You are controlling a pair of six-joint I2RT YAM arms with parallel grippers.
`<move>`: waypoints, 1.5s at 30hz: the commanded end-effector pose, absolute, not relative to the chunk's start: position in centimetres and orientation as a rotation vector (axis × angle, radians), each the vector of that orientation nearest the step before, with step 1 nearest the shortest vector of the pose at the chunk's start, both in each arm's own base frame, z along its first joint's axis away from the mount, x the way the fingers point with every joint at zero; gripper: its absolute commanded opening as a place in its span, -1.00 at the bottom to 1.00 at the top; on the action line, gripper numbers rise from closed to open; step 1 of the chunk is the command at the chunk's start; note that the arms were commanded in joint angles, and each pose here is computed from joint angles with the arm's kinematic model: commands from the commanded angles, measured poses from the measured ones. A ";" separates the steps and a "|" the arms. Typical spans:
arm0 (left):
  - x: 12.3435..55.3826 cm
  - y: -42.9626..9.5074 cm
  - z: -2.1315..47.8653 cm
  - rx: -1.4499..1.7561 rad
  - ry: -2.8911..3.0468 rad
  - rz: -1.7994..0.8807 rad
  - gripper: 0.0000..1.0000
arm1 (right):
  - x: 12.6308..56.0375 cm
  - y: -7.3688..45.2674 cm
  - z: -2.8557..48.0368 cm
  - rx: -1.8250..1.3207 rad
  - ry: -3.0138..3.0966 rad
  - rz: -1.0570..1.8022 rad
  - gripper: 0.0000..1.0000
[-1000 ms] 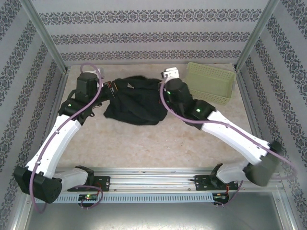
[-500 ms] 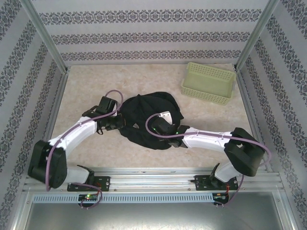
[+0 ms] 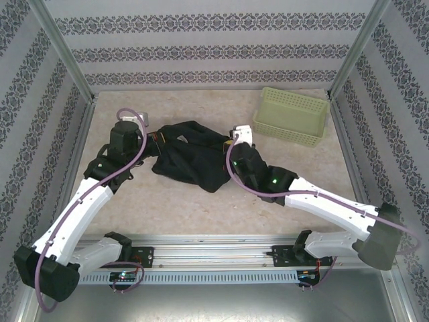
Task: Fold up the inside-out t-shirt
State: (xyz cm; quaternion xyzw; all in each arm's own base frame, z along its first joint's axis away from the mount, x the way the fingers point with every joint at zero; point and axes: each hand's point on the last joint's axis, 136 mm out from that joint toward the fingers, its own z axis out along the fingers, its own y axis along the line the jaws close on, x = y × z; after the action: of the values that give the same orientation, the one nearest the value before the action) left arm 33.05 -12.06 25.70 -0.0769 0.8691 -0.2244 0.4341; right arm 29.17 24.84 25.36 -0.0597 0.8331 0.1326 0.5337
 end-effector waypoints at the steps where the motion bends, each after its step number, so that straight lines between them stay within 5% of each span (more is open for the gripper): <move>1: 31.8 -12.6 17.2 -0.194 2.403 -0.533 -0.82 | 27.7 23.5 16.2 -0.149 2.172 0.192 -1.00; 6: 29.1 -13.6 12.3 -0.159 2.545 -0.563 -0.46 | 25.4 23.9 9.7 -0.115 2.328 0.209 -1.00; 13: 27.1 -14.0 12.6 -0.056 2.619 -0.416 0.06 | 23.8 24.8 8.0 -0.181 2.376 0.191 -1.00; 20: 26.5 -15.4 12.3 -0.051 2.620 -0.394 0.16 | 23.2 26.0 8.4 -0.232 2.369 0.192 -1.00; 27: 26.5 -16.6 10.5 -0.054 2.677 -0.404 -0.15 | 22.7 26.9 8.4 -0.284 2.375 0.202 -1.00; 36: 25.9 -15.2 9.6 -0.026 2.696 -0.312 -0.97 | 22.9 27.2 10.4 -0.353 2.398 0.279 -0.29; 45: 22.7 -13.9 10.6 0.015 2.632 -0.363 -1.00 | 23.8 28.8 10.9 -0.413 2.482 0.324 -0.16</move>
State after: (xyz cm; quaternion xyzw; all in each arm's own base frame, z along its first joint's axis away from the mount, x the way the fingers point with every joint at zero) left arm 24.02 -14.75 10.59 -0.0081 0.9602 -0.1481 0.2369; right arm 24.27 27.83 11.37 -0.1287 0.9276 0.1208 0.3293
